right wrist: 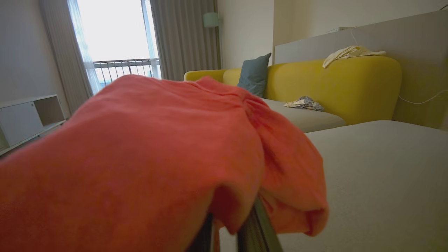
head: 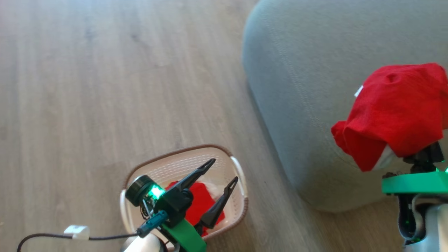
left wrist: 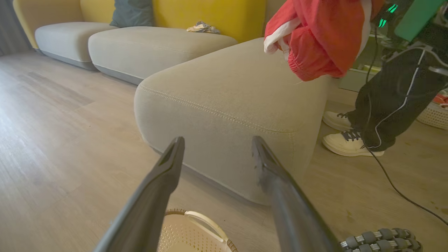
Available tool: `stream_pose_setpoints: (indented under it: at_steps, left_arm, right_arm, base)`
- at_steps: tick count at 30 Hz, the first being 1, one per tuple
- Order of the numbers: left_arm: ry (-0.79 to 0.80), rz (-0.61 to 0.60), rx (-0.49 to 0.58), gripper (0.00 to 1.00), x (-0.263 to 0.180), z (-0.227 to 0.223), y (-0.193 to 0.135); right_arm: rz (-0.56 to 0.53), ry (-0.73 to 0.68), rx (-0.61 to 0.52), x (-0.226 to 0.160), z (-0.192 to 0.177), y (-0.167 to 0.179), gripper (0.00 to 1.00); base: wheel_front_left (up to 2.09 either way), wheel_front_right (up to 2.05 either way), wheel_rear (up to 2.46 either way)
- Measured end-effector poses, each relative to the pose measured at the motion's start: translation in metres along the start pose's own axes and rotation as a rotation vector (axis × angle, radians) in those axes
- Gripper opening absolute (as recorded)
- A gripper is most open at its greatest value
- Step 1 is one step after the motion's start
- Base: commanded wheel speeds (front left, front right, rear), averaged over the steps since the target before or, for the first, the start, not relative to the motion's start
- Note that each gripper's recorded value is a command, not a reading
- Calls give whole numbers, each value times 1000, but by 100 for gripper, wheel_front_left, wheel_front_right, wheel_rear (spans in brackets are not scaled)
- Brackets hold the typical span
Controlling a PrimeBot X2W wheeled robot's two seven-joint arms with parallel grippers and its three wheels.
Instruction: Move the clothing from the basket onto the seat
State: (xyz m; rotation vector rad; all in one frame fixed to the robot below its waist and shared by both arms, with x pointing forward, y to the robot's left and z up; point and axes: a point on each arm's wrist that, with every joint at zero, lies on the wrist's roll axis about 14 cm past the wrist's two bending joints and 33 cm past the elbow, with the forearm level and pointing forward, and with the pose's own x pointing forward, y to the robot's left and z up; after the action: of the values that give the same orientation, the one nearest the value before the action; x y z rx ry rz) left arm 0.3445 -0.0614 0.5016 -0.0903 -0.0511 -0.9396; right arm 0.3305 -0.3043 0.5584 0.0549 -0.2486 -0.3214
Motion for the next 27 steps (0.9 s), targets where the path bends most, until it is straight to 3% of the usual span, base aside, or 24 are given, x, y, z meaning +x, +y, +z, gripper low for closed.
stream_pose_setpoints:
  at_steps: [16, 27]
  left_arm:
    - [5, -329, -50, 100, 51, -22, -62]
    - [-9, -385, -50, 100, 60, -22, -72]
  right_arm:
    - [-308, -8, -95, -54, 27, -98, 0]
    - [-361, -12, -109, -62, 32, -113, 0]
  base:
    - [0, 0, 0]
    - [0, 0, 0]
